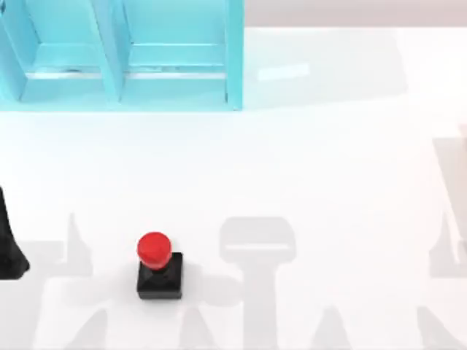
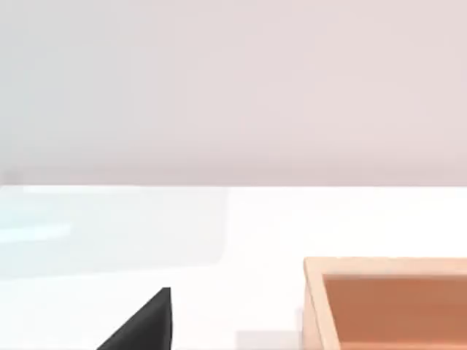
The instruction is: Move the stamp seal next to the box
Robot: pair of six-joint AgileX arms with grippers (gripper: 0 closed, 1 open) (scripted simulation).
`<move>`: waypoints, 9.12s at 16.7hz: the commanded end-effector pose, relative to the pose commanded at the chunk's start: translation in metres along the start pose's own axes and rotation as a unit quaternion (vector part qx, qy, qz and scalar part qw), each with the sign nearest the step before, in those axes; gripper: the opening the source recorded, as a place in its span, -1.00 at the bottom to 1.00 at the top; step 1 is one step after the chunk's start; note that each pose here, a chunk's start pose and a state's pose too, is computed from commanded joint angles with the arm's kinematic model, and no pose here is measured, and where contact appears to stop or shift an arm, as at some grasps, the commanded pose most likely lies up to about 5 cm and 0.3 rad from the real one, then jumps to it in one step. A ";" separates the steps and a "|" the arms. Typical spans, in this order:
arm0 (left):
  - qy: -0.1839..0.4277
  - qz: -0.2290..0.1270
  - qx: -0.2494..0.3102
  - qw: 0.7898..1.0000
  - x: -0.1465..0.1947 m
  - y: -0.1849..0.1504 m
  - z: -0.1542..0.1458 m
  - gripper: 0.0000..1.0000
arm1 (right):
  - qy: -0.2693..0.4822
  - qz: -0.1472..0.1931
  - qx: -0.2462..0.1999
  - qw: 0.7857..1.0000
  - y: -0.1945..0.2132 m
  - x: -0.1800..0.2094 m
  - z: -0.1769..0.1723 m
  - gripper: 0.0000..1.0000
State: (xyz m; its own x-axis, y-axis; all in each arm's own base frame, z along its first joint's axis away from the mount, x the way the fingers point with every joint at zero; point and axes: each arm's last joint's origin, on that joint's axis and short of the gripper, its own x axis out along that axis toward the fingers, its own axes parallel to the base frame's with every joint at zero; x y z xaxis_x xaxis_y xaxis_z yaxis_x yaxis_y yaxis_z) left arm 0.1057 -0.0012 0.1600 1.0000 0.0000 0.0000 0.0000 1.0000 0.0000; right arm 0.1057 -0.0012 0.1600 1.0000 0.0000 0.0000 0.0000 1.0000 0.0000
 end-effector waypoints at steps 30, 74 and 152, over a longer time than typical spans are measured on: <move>0.000 0.000 0.000 1.000 0.000 0.000 0.000 1.00 | 0.703 0.054 -0.023 0.709 0.342 0.154 0.119 1.00; 0.000 0.000 0.000 1.000 0.000 0.000 0.000 1.00 | 0.671 -0.004 0.003 0.741 0.427 0.145 -0.010 0.25; 0.000 0.000 0.000 1.000 0.000 0.000 0.000 1.00 | 0.671 0.000 0.008 0.742 0.036 0.083 0.066 -0.55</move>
State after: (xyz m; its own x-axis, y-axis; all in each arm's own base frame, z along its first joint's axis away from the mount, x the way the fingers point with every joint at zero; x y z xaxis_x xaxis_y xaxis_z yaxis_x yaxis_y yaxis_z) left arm 0.1057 -0.0012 0.1600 1.0000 0.0000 0.0000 0.0000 1.0000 0.0000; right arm 0.1888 0.0353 0.2258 0.0999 0.0109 -0.9949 0.0099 0.9999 0.0120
